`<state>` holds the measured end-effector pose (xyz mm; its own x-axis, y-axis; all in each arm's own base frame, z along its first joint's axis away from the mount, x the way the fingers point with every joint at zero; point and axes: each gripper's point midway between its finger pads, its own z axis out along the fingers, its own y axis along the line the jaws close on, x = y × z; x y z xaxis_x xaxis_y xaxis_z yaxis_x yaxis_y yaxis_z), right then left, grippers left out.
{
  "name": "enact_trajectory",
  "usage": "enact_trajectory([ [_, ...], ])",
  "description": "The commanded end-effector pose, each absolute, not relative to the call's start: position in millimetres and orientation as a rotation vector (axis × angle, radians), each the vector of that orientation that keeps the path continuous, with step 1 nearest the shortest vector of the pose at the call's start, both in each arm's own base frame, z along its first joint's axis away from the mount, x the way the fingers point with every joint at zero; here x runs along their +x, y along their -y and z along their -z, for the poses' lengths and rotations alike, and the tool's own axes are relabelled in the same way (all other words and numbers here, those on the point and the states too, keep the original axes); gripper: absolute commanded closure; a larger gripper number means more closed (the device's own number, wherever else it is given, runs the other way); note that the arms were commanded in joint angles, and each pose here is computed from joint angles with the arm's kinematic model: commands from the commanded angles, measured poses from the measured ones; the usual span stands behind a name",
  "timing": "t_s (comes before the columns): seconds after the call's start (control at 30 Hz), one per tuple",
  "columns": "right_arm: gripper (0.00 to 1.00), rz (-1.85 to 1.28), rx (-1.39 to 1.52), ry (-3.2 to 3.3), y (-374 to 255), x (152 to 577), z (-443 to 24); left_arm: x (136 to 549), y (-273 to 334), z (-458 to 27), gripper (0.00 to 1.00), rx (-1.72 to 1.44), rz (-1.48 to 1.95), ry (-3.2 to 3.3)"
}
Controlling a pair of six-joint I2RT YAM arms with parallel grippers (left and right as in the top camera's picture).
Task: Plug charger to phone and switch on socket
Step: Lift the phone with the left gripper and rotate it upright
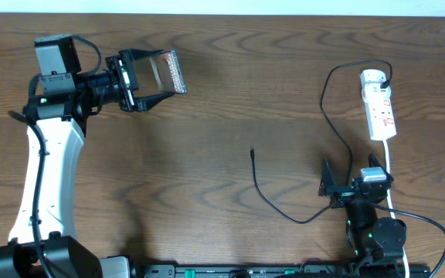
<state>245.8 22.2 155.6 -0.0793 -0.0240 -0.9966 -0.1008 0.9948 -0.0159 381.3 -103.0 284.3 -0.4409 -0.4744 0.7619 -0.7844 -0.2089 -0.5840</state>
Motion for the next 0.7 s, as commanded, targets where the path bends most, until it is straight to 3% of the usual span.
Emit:
enact_trajectory([
  [0.0, 0.01, -0.078, -0.093, -1.653, -23, 246, -154, 371, 108, -301, 0.93, 1.418, -1.716, 1.726],
  [0.43, 0.01, -0.078, -0.093, -1.653, -23, 246, -154, 379, 104, -303, 0.93, 1.425, -1.764, 1.785],
  [0.67, 0.01, -0.078, -0.093, -1.653, -23, 246, -154, 401, 83, -281, 0.93, 1.522, -1.804, 2.117],
])
